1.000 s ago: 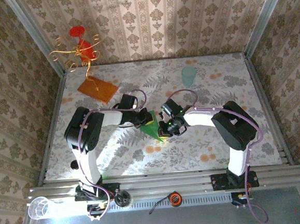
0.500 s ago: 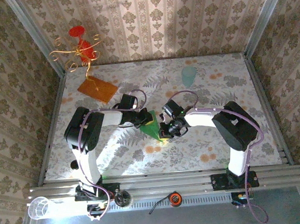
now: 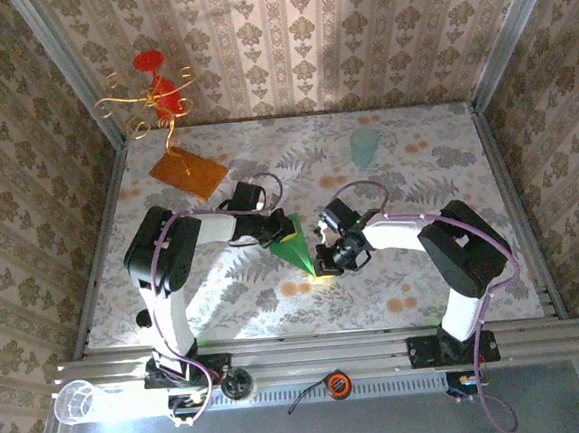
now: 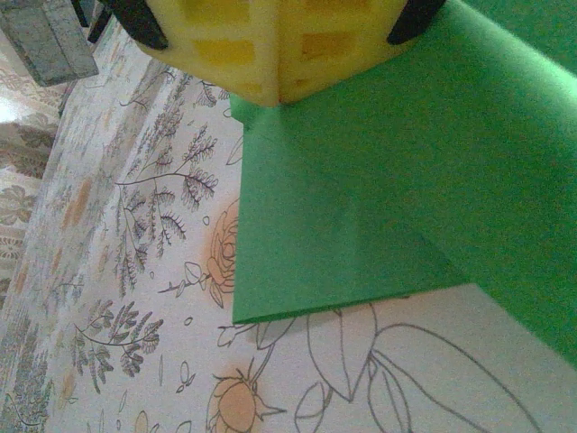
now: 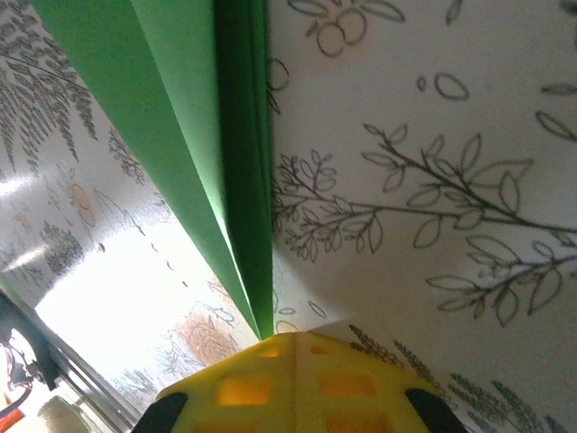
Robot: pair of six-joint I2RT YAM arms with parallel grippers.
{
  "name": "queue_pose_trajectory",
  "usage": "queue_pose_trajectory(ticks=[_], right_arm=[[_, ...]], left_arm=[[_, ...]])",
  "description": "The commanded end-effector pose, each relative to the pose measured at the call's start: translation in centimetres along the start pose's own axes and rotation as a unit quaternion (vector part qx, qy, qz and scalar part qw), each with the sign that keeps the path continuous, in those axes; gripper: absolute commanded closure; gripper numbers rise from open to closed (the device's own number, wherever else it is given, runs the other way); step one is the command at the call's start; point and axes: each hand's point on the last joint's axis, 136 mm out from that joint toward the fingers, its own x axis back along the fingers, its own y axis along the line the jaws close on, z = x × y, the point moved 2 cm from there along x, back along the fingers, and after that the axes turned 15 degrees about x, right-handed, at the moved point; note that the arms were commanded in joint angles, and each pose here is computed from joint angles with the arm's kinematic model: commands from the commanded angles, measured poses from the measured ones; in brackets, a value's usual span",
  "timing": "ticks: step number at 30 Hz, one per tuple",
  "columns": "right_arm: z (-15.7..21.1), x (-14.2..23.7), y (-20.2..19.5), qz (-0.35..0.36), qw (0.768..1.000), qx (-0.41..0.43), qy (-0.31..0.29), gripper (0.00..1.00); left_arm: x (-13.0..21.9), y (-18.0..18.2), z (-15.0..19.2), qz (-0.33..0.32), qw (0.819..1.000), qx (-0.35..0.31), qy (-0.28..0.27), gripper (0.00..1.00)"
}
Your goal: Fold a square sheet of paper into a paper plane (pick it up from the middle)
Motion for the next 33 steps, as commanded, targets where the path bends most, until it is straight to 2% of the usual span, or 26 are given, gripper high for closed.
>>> queue_pose_trajectory(ticks=[1, 5, 7, 18, 26, 33], right_arm=[[1.7, 0.9, 0.2, 0.001, 1.000, -0.004, 0.021, 0.96], [-1.4, 3.6, 2.5, -0.018, 0.998, 0.025, -0.062, 0.92], [-2.3, 4.0, 2.9, -0.018, 0.996, 0.028, -0.077, 0.92], [-6.2, 0.9, 2.2, -0.010, 0.997, -0.010, -0.076, 1.00], [-7.0, -0.8, 1.4, -0.004, 0.997, -0.028, -0.066, 1.00], [-6.4, -1.3, 0.0, 0.029, 0.997, -0.044, -0.057, 1.00]], left_arm=[[-1.3, 10.2, 1.5, -0.171, 0.983, 0.064, -0.001, 1.00], [-1.3, 10.1, 1.5, -0.170, 0.984, 0.063, -0.002, 1.00], [-1.2, 10.1, 1.5, -0.169, 0.984, 0.063, -0.002, 1.00], [-1.3, 9.8, 1.5, -0.164, 0.985, 0.062, 0.000, 1.00], [-1.3, 9.6, 1.5, -0.163, 0.985, 0.061, 0.000, 1.00], [-1.3, 9.2, 1.5, -0.157, 0.986, 0.060, 0.002, 1.00]])
